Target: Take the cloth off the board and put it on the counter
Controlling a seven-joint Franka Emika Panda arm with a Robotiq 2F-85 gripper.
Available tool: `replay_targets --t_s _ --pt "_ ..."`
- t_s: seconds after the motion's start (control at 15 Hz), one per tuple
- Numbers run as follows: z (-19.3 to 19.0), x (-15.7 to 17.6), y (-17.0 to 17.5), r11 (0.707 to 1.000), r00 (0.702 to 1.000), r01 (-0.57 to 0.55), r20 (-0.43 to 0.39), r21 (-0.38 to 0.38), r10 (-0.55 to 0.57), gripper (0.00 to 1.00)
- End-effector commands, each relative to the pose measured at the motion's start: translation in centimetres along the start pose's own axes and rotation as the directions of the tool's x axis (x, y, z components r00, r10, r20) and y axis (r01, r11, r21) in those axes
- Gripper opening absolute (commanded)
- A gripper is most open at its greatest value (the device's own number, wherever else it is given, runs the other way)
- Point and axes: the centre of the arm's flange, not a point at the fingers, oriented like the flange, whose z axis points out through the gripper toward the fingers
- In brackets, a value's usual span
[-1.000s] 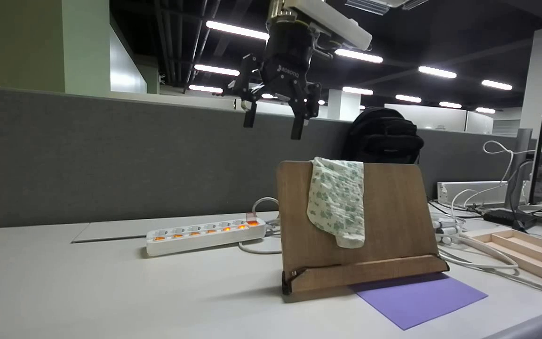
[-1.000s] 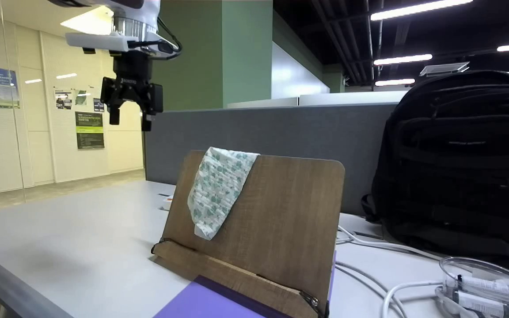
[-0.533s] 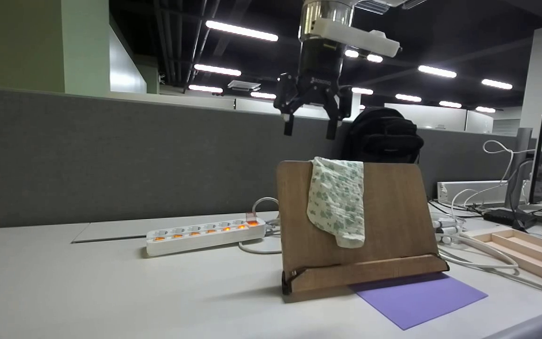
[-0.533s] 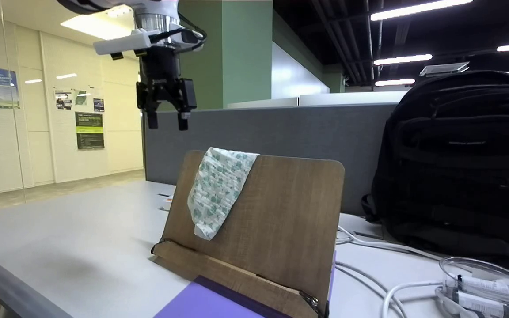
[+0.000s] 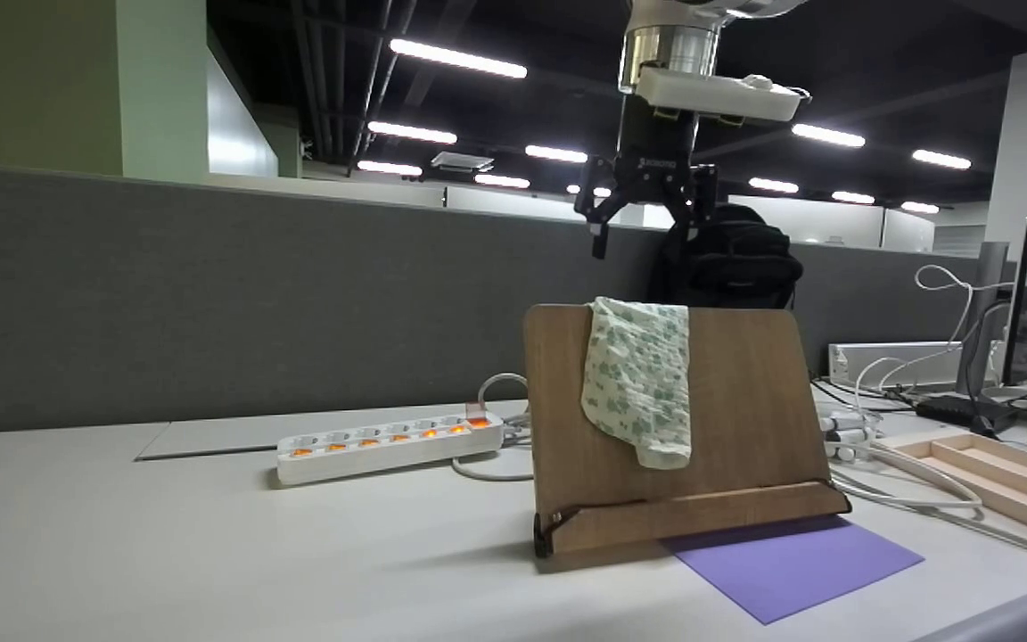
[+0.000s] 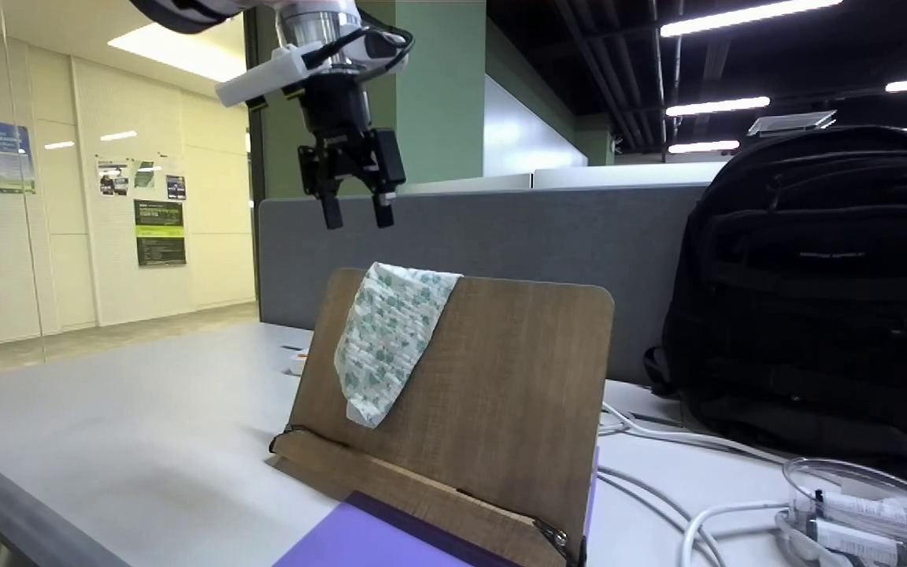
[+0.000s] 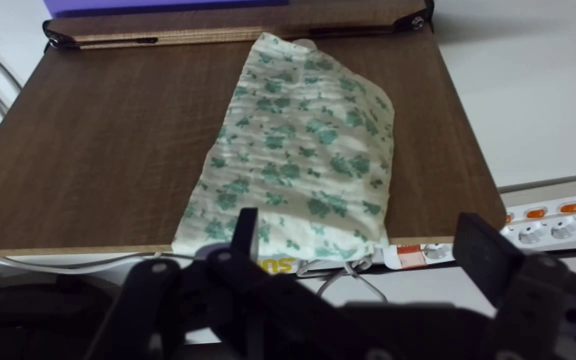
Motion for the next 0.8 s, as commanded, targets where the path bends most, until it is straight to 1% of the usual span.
replay_targets --t_s 0.0,0.2,0.33,0.73 --pt "0.5 0.9 1.7 0.998 0.998 -0.066 -0.022 -0.014 0.066 1.00" --pt "1.5 1.6 2.8 0.996 0.996 -0.087 -0.027 0.002 0.087 1.00" --pt "2.2 2.1 2.7 0.996 0.996 -0.087 -0.026 0.012 0.087 1.00" --pt "4.5 3.2 0.8 0.998 0.998 -0.055 -0.012 0.016 0.055 1.00"
